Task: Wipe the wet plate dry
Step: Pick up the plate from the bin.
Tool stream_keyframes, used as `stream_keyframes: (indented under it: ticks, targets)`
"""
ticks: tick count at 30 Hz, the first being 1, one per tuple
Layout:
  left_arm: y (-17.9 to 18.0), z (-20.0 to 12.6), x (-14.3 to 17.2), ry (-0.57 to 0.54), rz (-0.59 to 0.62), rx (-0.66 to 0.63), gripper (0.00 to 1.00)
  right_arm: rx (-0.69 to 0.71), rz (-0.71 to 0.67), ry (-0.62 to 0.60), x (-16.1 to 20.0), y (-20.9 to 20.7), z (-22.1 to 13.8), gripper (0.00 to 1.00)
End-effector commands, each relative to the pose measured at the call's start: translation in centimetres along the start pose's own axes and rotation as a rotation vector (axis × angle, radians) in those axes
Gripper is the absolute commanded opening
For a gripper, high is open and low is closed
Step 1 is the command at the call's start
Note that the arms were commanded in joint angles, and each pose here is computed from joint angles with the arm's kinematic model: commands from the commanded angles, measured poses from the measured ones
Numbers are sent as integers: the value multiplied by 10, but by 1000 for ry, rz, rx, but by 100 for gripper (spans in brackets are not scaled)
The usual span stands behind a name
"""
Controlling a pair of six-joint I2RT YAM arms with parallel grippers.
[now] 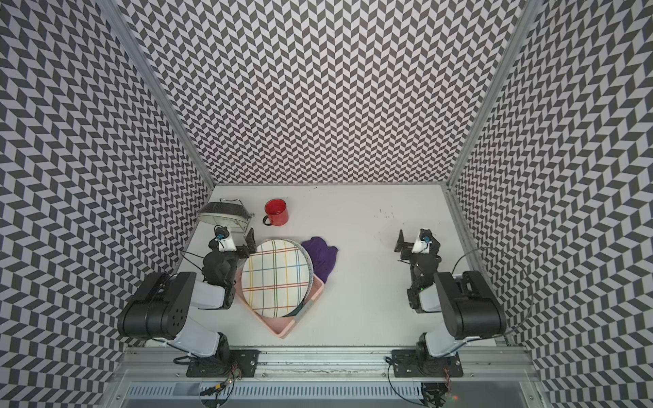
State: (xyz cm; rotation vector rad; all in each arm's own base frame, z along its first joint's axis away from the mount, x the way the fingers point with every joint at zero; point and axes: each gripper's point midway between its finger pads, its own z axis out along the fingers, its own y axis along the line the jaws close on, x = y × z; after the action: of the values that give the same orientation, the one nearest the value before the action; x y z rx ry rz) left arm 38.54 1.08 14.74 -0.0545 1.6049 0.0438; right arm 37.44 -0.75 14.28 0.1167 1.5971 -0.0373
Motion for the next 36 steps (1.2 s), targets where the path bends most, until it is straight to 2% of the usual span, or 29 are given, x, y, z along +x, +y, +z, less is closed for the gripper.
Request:
stream_keyframes:
  ticks: [1, 9, 13, 14, 15, 17, 19, 20, 22, 25, 27, 29, 33, 36]
  targets:
    - [-2, -1, 0, -2, 13, 4, 100, -2, 10, -45, -11, 2, -1, 100]
    - [-2, 0, -1, -2, 12, 4, 100, -1, 10, -47, -12, 2, -1, 100]
    - [-2, 0, 0, 0, 11, 3, 100, -4, 6, -84, -39, 3, -10, 100]
    - [-2, 0, 0, -2, 11, 4, 100, 17, 44, -92, -56, 2, -9, 100]
    - [-2, 0, -1, -3, 8, 6, 100, 45, 125, -47, -62, -2, -6, 100]
    - [-2, -1, -1, -4, 5, 10, 100, 50, 313, 96, -73, 3, -1, 100]
    - [3, -3, -5, -19, -7, -17, 100, -128, 401, 220, -94, 40, -5, 99]
    - [8, -6, -12, -38, -19, -45, 100, -292, 441, 290, -102, 71, -14, 96]
    - [8, -11, -22, -9, -13, -71, 100, -501, 491, 410, -112, 117, -35, 90]
    - [10, -20, -57, 70, -153, -138, 100, -674, 431, 579, -113, 177, -67, 81]
    - [10, -32, -64, 162, -260, -179, 100, -751, 368, 664, -106, 206, -86, 75]
    - [0, -47, -65, 255, -408, -168, 100, -806, 317, 737, -98, 226, -97, 67]
    - [-35, -79, -37, 518, -735, -98, 100, -934, 201, 868, -76, 265, -112, 54]
    - [-54, -104, -13, 688, -831, -53, 90, -987, 117, 924, -61, 292, -123, 54]
